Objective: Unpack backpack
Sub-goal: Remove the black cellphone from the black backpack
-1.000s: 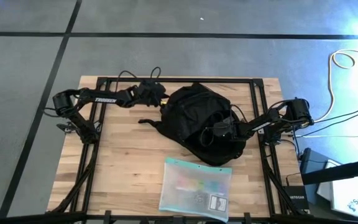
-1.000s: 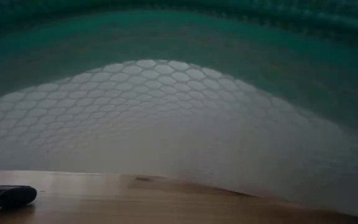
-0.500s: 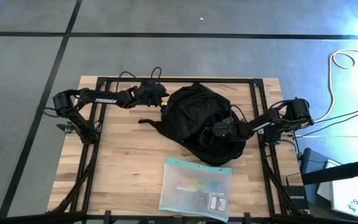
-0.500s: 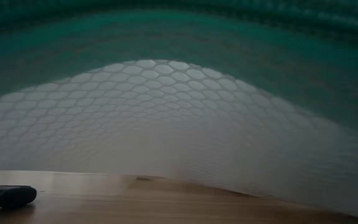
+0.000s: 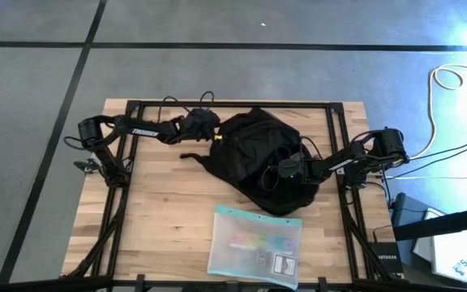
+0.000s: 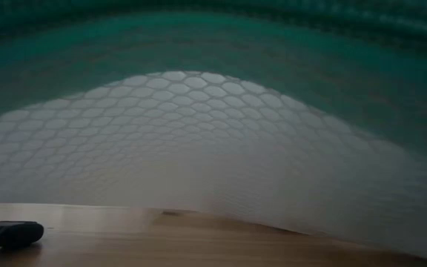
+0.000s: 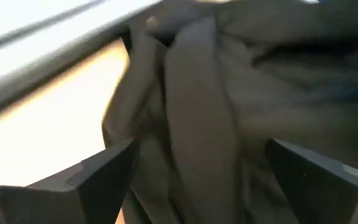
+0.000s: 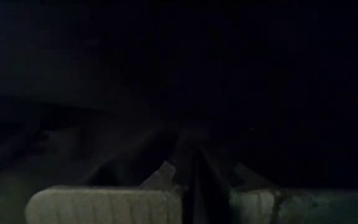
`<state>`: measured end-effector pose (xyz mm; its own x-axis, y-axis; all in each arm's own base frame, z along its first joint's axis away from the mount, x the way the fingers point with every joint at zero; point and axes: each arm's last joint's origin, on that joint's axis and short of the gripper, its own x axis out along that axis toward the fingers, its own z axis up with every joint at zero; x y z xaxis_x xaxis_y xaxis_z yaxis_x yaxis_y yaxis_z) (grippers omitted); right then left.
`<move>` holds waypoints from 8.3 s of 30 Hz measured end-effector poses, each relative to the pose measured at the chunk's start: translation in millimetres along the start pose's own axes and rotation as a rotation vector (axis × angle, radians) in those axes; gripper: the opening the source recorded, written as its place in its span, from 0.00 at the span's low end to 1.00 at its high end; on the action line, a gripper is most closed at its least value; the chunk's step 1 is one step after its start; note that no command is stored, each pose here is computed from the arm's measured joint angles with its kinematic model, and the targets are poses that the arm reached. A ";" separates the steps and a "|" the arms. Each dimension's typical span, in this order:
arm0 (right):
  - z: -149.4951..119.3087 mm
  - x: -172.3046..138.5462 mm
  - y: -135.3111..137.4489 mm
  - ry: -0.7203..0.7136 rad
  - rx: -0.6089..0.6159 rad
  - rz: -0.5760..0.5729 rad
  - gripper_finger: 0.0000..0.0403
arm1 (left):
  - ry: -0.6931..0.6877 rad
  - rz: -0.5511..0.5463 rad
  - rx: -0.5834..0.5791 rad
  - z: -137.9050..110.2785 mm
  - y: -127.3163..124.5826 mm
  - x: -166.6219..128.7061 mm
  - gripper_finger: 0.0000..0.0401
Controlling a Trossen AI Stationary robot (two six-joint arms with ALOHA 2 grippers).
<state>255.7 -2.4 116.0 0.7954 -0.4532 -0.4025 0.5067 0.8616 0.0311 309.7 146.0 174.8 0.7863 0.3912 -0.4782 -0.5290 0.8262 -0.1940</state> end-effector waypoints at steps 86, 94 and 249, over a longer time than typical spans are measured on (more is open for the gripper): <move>4.6 -16.5 20.2 -0.062 -0.043 0.058 0.31 | -0.233 -0.089 0.298 184.1 -47.0 -94.0 0.00; 1.8 -23.1 31.2 -0.058 -0.092 0.124 0.95 | -0.231 -0.093 0.296 183.6 -48.4 -93.9 0.00; 114.3 55.9 -37.0 0.927 -0.220 0.144 0.86 | -0.174 -0.102 0.345 177.2 -49.8 -92.1 0.00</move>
<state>319.4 -85.8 196.9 0.2181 -0.0601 -0.9741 0.2759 0.9612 0.0024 320.1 140.7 380.3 0.8873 0.3387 -0.3132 -0.3305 0.9404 0.0806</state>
